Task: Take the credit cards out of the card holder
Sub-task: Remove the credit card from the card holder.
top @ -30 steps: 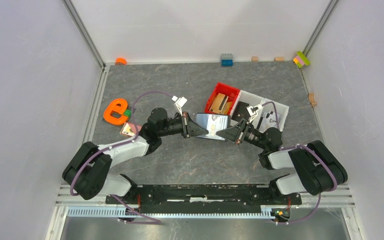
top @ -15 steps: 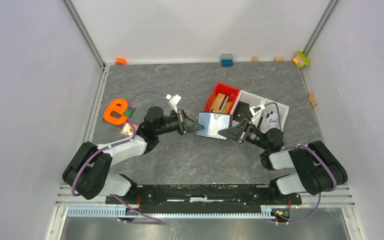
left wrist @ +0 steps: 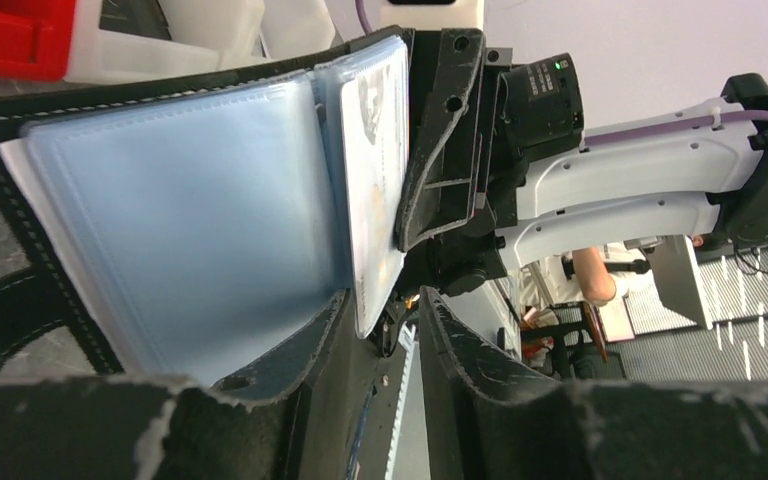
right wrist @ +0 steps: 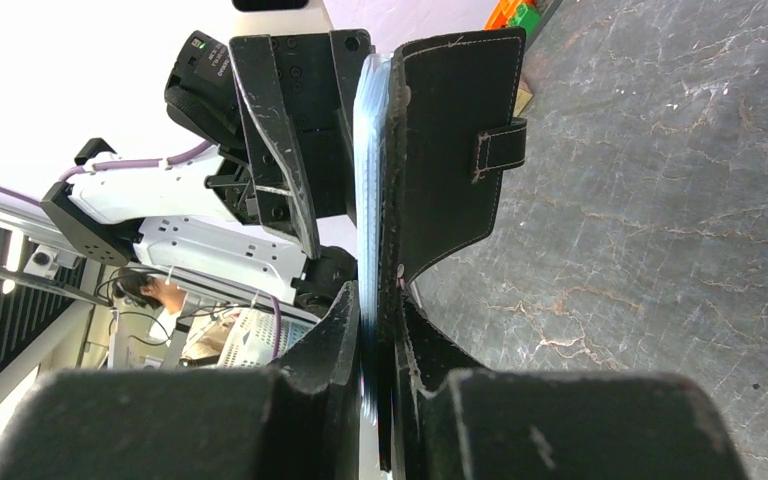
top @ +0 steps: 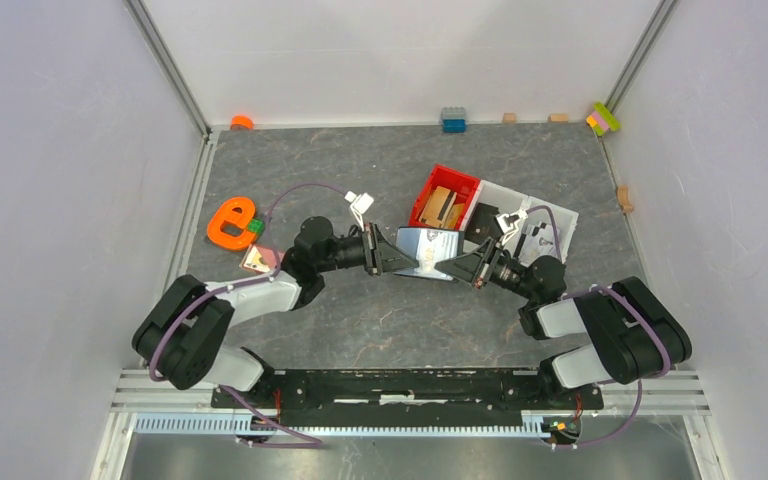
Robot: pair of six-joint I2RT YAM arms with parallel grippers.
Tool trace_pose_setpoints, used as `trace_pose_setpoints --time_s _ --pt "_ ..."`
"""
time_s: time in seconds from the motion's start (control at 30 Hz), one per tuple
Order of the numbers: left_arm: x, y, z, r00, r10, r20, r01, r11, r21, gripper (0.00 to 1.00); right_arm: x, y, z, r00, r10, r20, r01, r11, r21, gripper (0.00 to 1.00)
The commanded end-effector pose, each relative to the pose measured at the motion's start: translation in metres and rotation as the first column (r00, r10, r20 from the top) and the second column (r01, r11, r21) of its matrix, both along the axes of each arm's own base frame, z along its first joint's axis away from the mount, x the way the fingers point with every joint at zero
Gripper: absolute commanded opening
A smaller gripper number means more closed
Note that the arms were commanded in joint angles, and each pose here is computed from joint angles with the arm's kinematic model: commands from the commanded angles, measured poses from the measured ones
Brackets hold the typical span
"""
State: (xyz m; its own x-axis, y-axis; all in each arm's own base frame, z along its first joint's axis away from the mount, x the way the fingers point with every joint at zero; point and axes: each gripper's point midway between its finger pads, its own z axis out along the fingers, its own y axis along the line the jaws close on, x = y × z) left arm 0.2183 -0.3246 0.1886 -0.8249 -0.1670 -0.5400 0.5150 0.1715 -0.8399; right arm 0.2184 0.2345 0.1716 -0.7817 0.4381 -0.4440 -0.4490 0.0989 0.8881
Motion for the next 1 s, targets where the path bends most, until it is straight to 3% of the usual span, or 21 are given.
trace_pose_setpoints --time_s 0.0,0.17,0.23,0.27,0.3,0.4,0.57,0.97 --pt "-0.004 -0.012 0.008 0.998 -0.046 0.043 0.046 0.999 0.001 0.36 -0.007 0.003 0.027 0.987 0.023 0.162 -0.03 0.999 0.041 0.07" --pt "-0.004 -0.015 0.004 0.998 -0.061 0.023 0.06 0.998 0.015 0.34 -0.008 0.006 0.028 0.985 0.035 0.168 -0.043 0.998 0.04 0.07" --pt "-0.006 -0.016 0.009 0.997 -0.073 0.03 0.073 0.997 -0.004 0.19 -0.008 0.006 0.029 0.985 0.037 0.168 -0.044 0.998 0.04 0.09" --pt "-0.006 -0.016 0.009 0.997 -0.071 0.033 0.071 0.997 -0.007 0.07 -0.009 0.007 0.028 0.985 0.039 0.167 -0.046 0.998 0.039 0.13" --pt "-0.005 -0.015 0.009 0.997 -0.064 0.034 0.064 0.998 -0.005 0.02 -0.009 0.007 0.028 0.985 0.04 0.165 -0.047 0.998 0.04 0.18" --pt "-0.002 -0.011 0.009 0.998 -0.032 0.046 0.032 0.999 0.007 0.02 -0.009 0.006 0.029 0.985 0.039 0.166 -0.047 0.998 0.043 0.28" --pt "0.001 -0.005 0.011 0.998 0.006 0.061 -0.007 1.0 0.012 0.02 -0.011 0.006 0.033 0.984 0.045 0.172 -0.056 0.997 0.06 0.3" --pt "0.009 0.005 0.009 0.997 0.066 0.044 -0.066 0.998 0.012 0.02 -0.011 0.0 0.036 0.984 0.02 0.175 -0.035 0.996 0.079 0.1"
